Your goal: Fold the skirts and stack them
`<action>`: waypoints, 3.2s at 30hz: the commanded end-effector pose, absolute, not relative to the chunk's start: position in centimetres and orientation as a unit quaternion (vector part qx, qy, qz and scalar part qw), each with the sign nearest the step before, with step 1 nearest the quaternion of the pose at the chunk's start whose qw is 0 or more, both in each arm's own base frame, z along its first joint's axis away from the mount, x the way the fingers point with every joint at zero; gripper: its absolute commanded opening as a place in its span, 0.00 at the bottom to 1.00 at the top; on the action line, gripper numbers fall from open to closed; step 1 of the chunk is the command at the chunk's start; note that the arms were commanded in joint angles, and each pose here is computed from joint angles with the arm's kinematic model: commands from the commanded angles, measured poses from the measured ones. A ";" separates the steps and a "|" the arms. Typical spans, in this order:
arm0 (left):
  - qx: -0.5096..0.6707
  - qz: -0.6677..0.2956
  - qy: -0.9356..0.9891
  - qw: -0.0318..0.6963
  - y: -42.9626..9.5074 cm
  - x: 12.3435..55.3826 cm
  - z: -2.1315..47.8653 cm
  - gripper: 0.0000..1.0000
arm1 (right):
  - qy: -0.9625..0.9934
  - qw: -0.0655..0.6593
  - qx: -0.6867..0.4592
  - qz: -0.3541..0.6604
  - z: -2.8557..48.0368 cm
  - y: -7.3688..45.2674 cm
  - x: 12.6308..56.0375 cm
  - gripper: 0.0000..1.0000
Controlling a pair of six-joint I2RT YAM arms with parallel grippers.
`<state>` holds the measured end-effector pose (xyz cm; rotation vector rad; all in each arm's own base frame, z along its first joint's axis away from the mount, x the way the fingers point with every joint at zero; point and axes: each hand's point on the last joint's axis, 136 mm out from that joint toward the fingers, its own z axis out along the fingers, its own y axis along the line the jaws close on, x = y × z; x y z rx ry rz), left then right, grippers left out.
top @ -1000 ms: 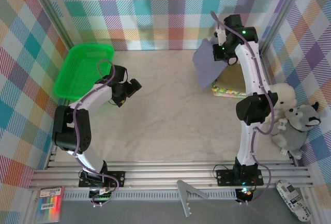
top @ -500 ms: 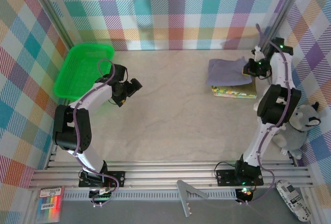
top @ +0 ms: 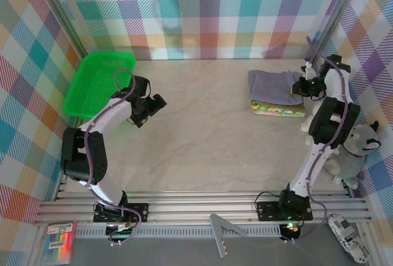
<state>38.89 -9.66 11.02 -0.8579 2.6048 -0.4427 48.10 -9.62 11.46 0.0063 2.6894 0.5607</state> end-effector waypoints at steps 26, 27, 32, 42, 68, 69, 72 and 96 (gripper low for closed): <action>-0.297 -0.142 0.922 0.202 -8.6 38.8 13.3 1.00 | 0.960 0.265 0.090 0.012 18.8 -14.0 48.5 0.99; -0.297 -0.143 0.922 0.202 -8.6 38.9 13.2 1.00 | 0.960 0.264 0.089 0.031 19.2 -12.9 48.2 0.99; -0.295 -0.146 0.923 0.200 -8.8 39.0 13.0 1.00 | 0.973 0.210 0.016 0.099 16.9 -5.9 47.8 0.99; -0.298 -0.142 0.923 0.198 -8.6 38.9 12.9 1.00 | 0.989 0.056 -0.137 0.004 6.8 -2.2 46.8 0.99; -0.407 0.189 0.801 0.396 10.4 29.1 19.7 1.00 | 0.857 0.506 0.071 0.071 25.7 -0.6 42.2 0.99; -0.415 0.207 0.794 0.394 11.2 28.3 19.1 1.00 | 0.851 0.514 0.082 0.070 24.7 -0.8 41.6 0.99; -0.425 0.191 0.800 0.378 12.1 27.7 16.1 1.00 | 0.842 0.526 0.066 0.104 21.5 0.5 40.5 0.99; -0.189 0.019 0.835 0.517 5.1 37.2 9.8 1.00 | 0.824 0.564 0.006 0.054 9.2 1.3 39.6 0.99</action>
